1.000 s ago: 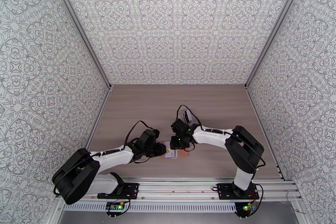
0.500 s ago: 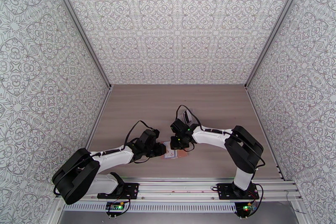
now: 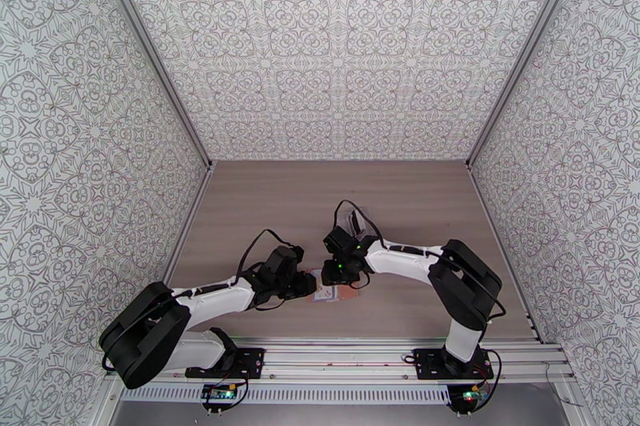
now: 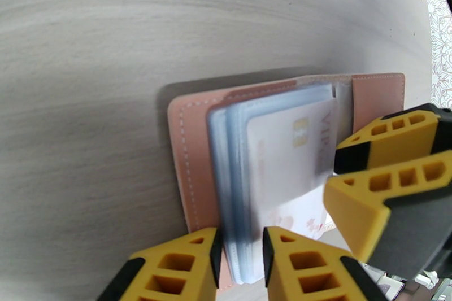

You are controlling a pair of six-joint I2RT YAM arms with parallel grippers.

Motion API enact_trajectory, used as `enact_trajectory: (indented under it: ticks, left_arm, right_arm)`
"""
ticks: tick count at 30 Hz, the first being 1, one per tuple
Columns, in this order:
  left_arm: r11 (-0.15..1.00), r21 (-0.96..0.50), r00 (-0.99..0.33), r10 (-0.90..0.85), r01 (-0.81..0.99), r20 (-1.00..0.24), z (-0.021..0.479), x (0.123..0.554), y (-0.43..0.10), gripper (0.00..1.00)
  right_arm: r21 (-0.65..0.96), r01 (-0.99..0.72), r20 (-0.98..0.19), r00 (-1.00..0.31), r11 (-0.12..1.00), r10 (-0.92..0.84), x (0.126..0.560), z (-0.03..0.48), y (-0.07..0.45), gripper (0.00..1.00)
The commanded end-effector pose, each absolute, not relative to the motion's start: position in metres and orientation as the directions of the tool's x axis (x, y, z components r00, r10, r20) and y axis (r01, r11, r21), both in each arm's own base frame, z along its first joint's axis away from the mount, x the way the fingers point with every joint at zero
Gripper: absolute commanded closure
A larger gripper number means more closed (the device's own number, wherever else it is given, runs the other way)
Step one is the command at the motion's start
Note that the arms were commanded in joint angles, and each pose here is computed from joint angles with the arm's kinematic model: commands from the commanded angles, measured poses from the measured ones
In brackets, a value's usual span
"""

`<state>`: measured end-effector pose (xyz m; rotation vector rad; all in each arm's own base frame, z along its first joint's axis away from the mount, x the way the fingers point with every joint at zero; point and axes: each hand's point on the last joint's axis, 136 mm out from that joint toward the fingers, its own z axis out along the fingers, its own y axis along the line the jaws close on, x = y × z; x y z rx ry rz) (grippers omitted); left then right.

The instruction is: Put the credit cards into the card holder

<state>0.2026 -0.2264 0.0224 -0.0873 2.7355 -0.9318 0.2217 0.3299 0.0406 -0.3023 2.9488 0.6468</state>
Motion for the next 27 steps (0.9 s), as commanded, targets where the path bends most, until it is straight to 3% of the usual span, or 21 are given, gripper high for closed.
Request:
enact_trajectory:
  ticks: [1,8,27]
  left_arm:
    - [0.825,-0.565,-0.970,-0.119,0.022,-0.212,0.013,0.197,-0.220,0.70]
    - [0.822,-0.568,-0.968,-0.123,0.024,-0.219,0.016,0.199,-0.220,0.70]
    - [0.819,-0.573,-0.964,-0.127,0.031,-0.235,0.023,0.200,-0.218,0.70]
  right_arm:
    - [0.376,-0.256,-0.231,-0.957,0.891,-0.178,0.230,0.071,0.327,0.64]
    - [0.292,-0.267,-0.284,-0.941,0.919,-0.183,0.234,0.080,0.305,0.61]
    - [0.236,-0.233,-0.234,-0.956,0.943,-0.177,0.223,0.048,0.285,0.64]
